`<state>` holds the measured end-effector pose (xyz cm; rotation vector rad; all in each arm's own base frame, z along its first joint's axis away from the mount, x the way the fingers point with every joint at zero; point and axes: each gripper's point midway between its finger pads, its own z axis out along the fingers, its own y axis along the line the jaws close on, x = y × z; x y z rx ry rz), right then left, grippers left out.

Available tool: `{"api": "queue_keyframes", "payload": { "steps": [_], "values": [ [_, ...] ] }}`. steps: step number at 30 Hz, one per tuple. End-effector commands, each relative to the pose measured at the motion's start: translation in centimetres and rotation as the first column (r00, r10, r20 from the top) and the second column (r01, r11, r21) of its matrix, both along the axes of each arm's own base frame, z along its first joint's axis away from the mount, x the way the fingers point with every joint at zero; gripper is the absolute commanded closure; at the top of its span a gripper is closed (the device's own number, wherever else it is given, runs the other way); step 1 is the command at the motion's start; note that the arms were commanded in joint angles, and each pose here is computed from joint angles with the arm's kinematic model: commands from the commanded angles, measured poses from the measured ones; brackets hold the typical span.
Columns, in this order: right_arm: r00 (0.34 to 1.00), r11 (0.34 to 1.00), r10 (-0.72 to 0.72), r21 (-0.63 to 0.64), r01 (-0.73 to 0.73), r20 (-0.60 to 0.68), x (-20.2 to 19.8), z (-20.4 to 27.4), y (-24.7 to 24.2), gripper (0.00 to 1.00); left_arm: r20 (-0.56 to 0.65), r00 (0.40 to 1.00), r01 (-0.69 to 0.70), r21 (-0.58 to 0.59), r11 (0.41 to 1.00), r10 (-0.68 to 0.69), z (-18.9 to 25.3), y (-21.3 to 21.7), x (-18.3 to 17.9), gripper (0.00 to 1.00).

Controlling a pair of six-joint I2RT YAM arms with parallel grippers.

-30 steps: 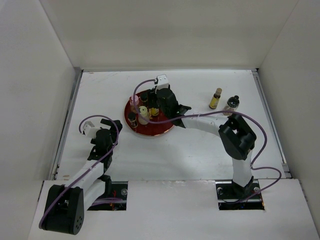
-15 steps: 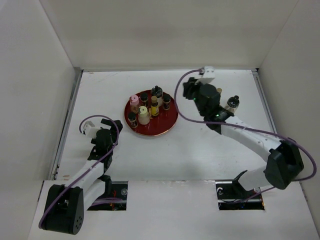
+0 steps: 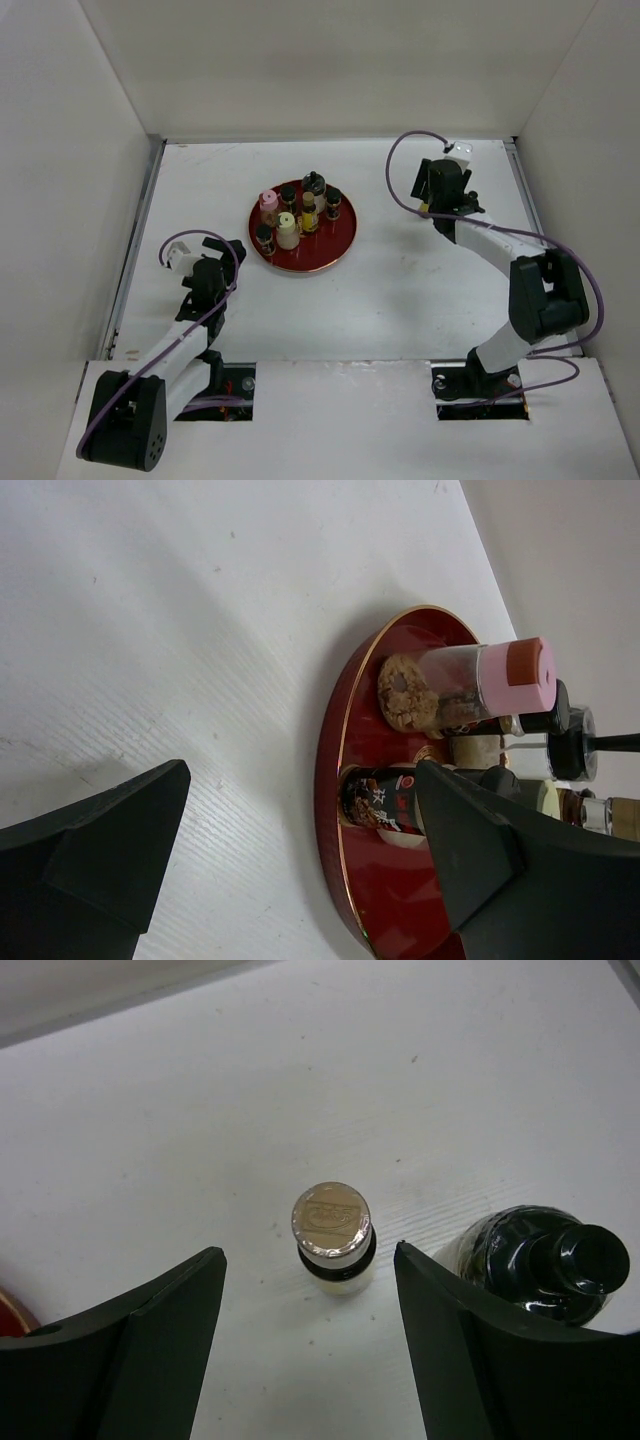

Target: Organize the condiment bottles

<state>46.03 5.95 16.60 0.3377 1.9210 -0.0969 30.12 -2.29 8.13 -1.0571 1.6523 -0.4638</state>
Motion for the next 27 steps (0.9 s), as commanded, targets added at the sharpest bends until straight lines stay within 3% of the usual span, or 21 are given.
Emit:
{"api": "queue_keyframes", "payload": {
  "steps": [1, 9, 16, 21, 27],
  "values": [
    [0.998, 0.999, -0.001, 0.034, -0.002, 0.066, 1.8, 2.4, -0.1, 0.27, 0.074, 0.997, -0.004, 0.005, 1.000, 0.003, 2.3, -0.1, 0.9, 0.00],
    [0.999, 0.999, -0.018, 0.028, 0.017, 0.051, 3.0, 1.2, -0.7, 0.45, 0.075, 0.997, -0.001, 0.009, 1.000, 0.001, 2.3, -0.2, 1.0, 0.00],
    [0.997, 1.000, -0.023, 0.023, 0.022, 0.077, 2.9, 2.4, -0.7, 0.67, 0.077, 0.997, 0.003, 0.008, 1.000, -0.004, 2.4, -0.4, 1.1, 0.00],
    [0.988, 0.999, -0.004, 0.038, -0.002, 0.157, 1.1, 6.2, 0.3, 0.69, 0.076, 0.997, -0.003, 0.015, 1.000, 0.001, 2.4, -0.2, 1.0, 0.00],
    [0.955, 0.983, 0.132, 0.086, -0.160, 0.265, -2.5, 10.7, 5.1, 0.69, 0.102, 0.995, -0.016, 0.024, 1.000, 0.014, 3.2, 0.2, 0.9, 0.00]
  ]
}}
